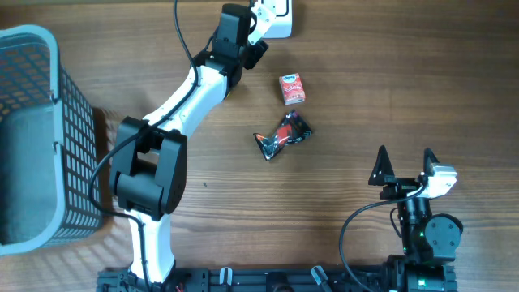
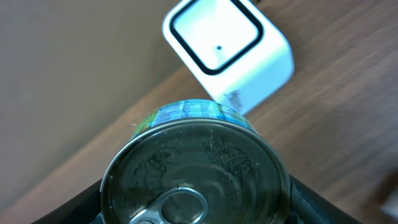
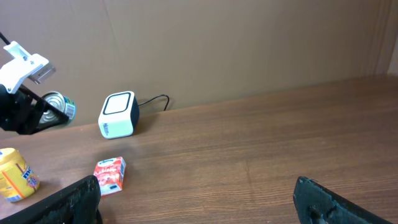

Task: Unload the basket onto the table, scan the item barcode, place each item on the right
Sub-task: 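Lower the tin can with the left gripper beside the hex wrench package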

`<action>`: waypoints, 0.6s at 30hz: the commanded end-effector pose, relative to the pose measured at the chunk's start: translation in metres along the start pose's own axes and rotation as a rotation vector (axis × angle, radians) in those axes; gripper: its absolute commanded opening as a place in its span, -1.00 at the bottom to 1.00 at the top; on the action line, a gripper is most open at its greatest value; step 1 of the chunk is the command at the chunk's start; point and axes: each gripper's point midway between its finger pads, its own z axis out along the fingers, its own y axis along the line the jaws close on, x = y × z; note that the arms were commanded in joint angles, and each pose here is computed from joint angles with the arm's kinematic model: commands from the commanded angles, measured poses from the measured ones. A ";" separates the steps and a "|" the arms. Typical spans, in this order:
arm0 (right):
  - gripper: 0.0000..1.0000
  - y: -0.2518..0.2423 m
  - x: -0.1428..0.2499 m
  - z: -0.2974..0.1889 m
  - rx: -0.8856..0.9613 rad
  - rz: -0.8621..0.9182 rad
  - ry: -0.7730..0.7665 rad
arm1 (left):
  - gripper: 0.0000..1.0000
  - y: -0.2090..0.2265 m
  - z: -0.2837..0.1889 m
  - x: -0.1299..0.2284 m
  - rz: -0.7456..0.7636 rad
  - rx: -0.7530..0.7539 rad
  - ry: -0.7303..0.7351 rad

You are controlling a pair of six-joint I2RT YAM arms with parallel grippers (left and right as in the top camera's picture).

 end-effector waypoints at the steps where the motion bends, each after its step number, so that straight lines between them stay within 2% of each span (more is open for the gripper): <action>1: 1.00 0.001 0.000 0.000 -0.005 0.007 0.001 | 0.47 -0.021 -0.004 -0.007 -0.150 0.134 -0.016; 5: 1.00 0.001 0.000 0.000 -0.005 0.007 0.001 | 0.50 -0.044 -0.009 0.007 -0.224 0.254 0.049; 10: 1.00 0.001 0.000 0.000 -0.005 0.007 0.001 | 0.48 -0.060 -0.015 0.024 -0.357 0.318 0.147; 18: 1.00 0.001 0.000 0.000 -0.005 0.007 0.001 | 0.42 -0.078 -0.025 0.050 -0.380 0.371 0.275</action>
